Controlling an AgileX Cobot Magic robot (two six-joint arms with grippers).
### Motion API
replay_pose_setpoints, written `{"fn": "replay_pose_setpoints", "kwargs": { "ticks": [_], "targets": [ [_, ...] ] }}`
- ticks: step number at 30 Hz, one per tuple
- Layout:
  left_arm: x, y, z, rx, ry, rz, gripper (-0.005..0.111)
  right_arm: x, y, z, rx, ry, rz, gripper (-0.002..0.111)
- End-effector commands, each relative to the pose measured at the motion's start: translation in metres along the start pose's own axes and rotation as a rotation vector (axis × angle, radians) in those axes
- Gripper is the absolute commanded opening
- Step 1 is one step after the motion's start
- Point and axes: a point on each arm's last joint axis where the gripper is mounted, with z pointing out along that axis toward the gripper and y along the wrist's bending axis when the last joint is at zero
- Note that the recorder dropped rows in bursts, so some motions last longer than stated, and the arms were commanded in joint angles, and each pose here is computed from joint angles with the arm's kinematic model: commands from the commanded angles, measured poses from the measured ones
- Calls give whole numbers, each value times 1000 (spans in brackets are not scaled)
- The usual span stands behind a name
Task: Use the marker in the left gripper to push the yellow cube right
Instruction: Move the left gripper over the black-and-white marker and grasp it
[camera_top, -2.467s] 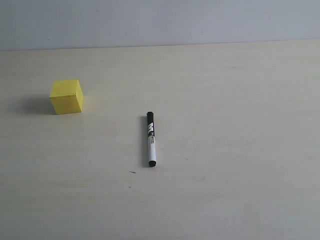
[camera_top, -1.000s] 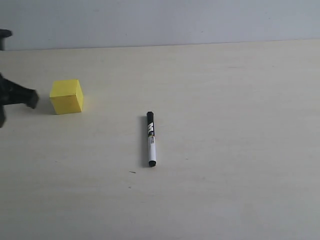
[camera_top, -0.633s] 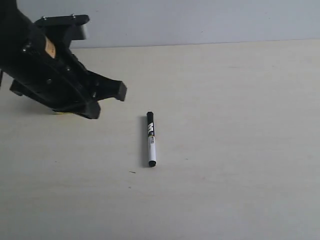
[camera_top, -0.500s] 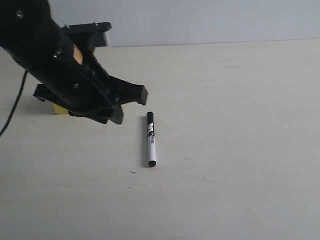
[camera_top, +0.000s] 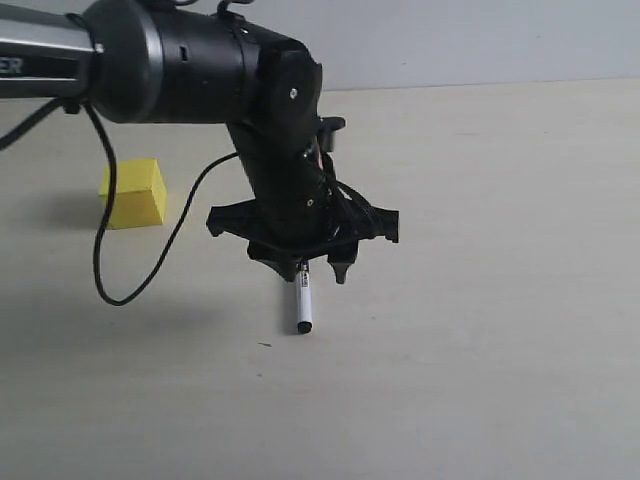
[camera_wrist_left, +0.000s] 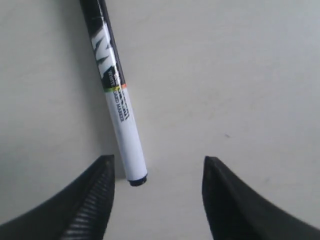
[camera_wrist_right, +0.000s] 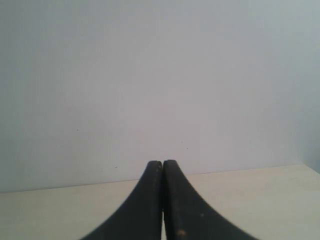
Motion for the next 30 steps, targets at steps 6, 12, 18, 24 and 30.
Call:
{"fn": "replay_pose_setpoints", "kwargs": {
  "ticks": [6, 12, 18, 24, 30],
  "targets": [
    [-14, -6, 35, -70, 86, -31, 52, 1, 0, -1, 3, -2, -7, 0],
    [-14, -2, 44, -86, 101, -34, 52, 1, 0, -1, 3, -2, -9, 0],
    [-17, 0, 45, -87, 96, -64, 52, 1, 0, -1, 3, -2, -7, 0],
    [-17, 1, 46, -88, 89, -68, 52, 1, 0, -1, 3, -2, -9, 0],
    [-17, 1, 54, -92, 94, -78, 52, 1, 0, -1, 3, -2, -9, 0]
  ]
}}
